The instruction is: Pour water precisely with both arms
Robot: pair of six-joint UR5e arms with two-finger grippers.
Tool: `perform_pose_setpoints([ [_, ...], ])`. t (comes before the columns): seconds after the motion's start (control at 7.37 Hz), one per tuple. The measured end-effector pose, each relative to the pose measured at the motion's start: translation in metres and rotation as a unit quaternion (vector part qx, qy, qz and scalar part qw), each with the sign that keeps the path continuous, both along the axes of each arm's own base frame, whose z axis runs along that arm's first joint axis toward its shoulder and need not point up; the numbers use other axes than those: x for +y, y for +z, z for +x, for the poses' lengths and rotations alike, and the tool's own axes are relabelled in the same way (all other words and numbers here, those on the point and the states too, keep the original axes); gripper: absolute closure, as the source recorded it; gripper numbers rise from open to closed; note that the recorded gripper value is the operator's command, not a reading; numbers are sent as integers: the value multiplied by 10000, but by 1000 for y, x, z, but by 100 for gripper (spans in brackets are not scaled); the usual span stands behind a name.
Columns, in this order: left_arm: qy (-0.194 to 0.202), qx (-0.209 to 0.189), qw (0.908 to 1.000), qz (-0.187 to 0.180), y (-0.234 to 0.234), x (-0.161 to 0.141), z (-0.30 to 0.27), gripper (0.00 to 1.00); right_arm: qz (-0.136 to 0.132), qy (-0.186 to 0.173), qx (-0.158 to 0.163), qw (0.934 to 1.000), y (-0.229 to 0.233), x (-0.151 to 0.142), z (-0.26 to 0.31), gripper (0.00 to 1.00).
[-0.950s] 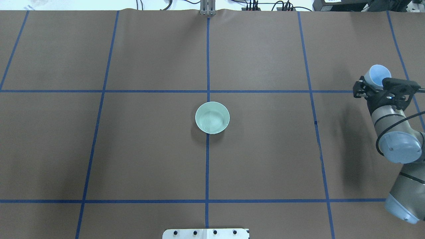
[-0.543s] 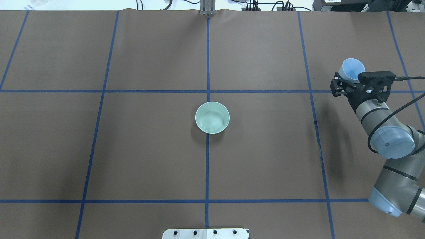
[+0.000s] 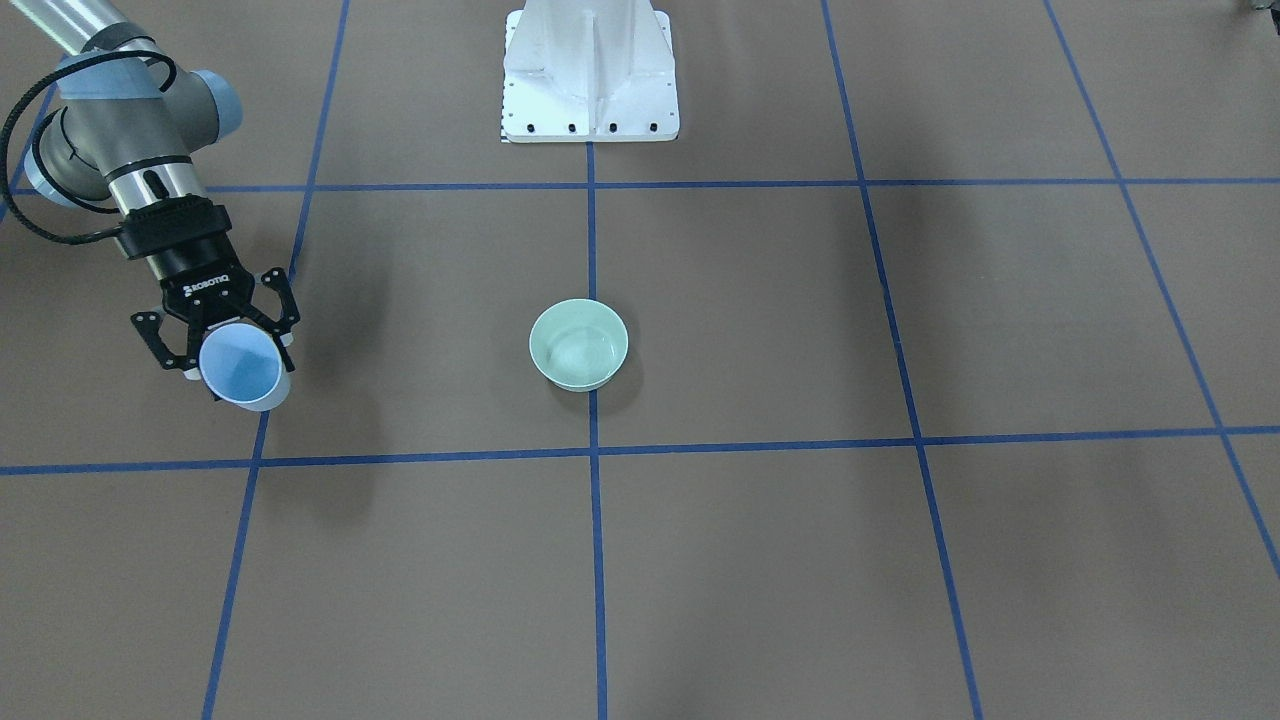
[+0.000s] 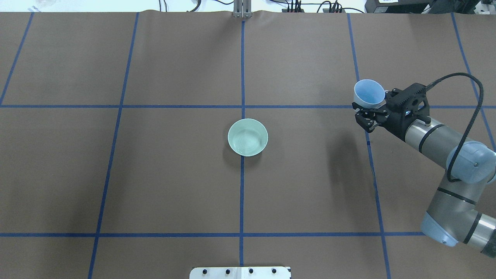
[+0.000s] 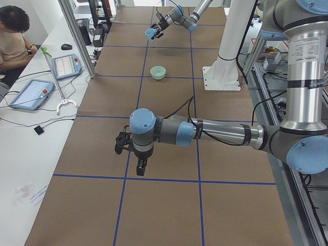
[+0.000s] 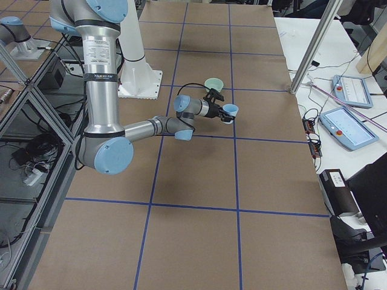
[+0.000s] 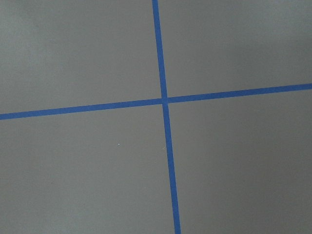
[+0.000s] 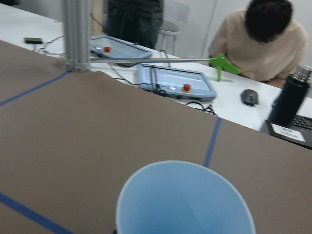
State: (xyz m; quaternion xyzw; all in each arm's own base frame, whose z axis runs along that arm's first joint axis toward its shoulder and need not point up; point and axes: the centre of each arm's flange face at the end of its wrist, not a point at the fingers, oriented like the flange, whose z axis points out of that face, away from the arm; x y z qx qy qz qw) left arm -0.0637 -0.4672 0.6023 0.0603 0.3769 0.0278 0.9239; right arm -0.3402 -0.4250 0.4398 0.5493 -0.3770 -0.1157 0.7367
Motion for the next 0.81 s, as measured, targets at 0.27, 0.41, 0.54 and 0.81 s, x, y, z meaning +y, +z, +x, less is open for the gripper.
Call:
perform_pose_setpoints([
  [0.27,-7,4,10000,-20,1,0,0,0,256,-1232,-194,9919,-29,3,-15,100],
  [0.41,-12,7,10000,-30,1,0,0,0,237,-1690,-224,9851,-39,3,-21,100],
  [0.54,-13,10,10000,-51,3,2,0,0,143,-1960,-186,9803,-51,1,-32,100],
  [0.81,-14,13,9999,-106,8,7,0,0,-166,-2158,83,9763,-90,-12,-66,100],
])
